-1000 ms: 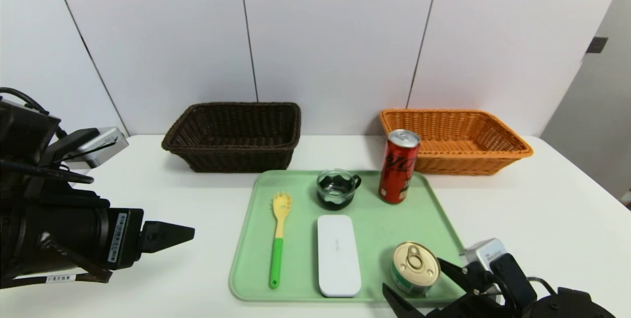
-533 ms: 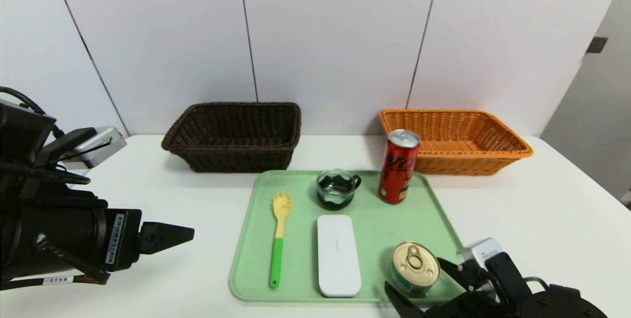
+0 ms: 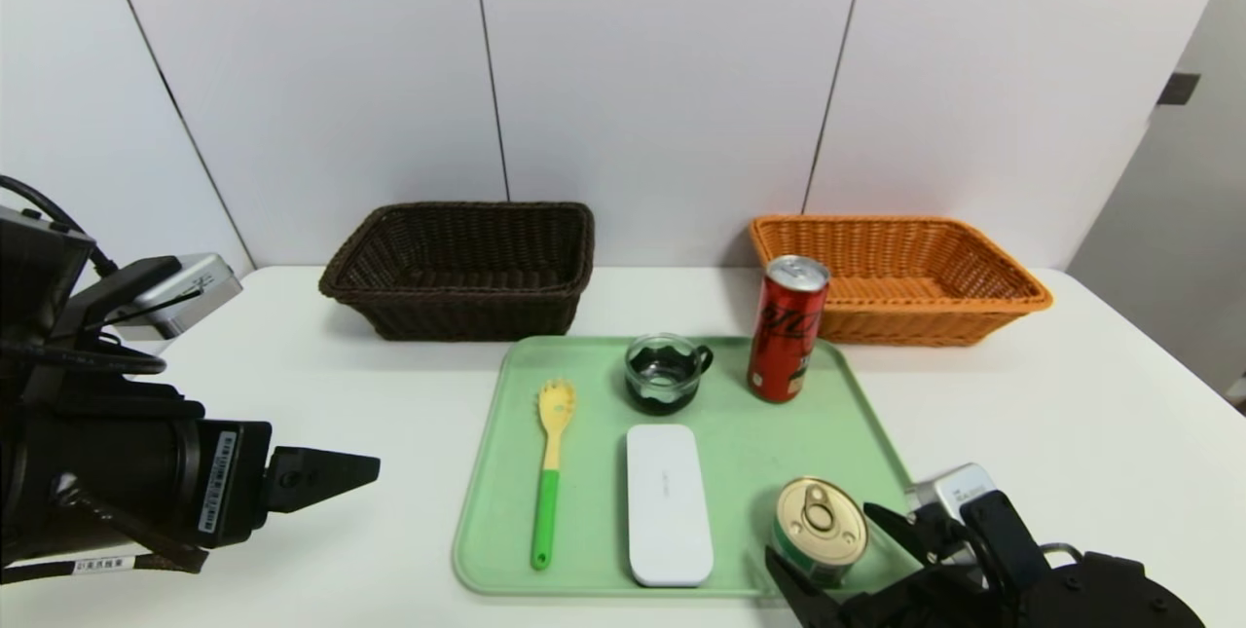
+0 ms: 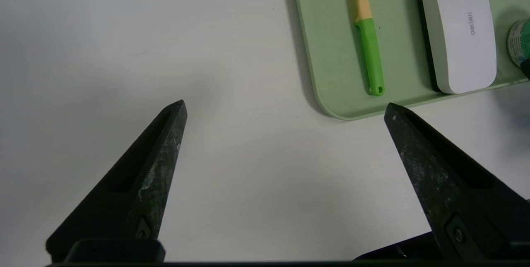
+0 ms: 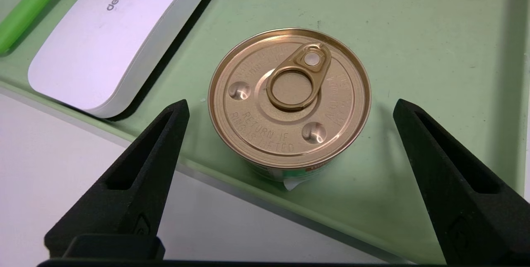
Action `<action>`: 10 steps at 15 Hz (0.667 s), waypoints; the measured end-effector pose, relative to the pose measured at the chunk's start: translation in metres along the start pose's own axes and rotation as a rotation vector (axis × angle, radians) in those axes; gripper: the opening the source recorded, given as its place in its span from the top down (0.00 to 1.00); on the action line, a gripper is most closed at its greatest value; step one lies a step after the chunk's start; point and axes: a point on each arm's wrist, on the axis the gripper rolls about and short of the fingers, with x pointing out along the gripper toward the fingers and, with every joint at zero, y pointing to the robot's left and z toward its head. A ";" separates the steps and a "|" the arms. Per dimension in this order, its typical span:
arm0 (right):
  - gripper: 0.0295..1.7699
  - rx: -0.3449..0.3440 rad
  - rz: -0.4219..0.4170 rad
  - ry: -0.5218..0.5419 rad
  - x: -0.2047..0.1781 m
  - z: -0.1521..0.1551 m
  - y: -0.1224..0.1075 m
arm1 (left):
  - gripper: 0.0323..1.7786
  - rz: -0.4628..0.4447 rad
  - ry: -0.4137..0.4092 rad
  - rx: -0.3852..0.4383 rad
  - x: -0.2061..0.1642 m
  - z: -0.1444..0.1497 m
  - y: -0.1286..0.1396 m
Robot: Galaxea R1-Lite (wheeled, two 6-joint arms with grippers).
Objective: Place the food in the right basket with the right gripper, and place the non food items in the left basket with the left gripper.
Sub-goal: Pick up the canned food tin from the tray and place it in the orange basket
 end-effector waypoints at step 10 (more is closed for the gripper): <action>0.03 0.008 -0.016 -0.010 0.007 0.002 -0.001 | 0.05 -0.003 -0.001 0.003 -0.001 0.000 0.000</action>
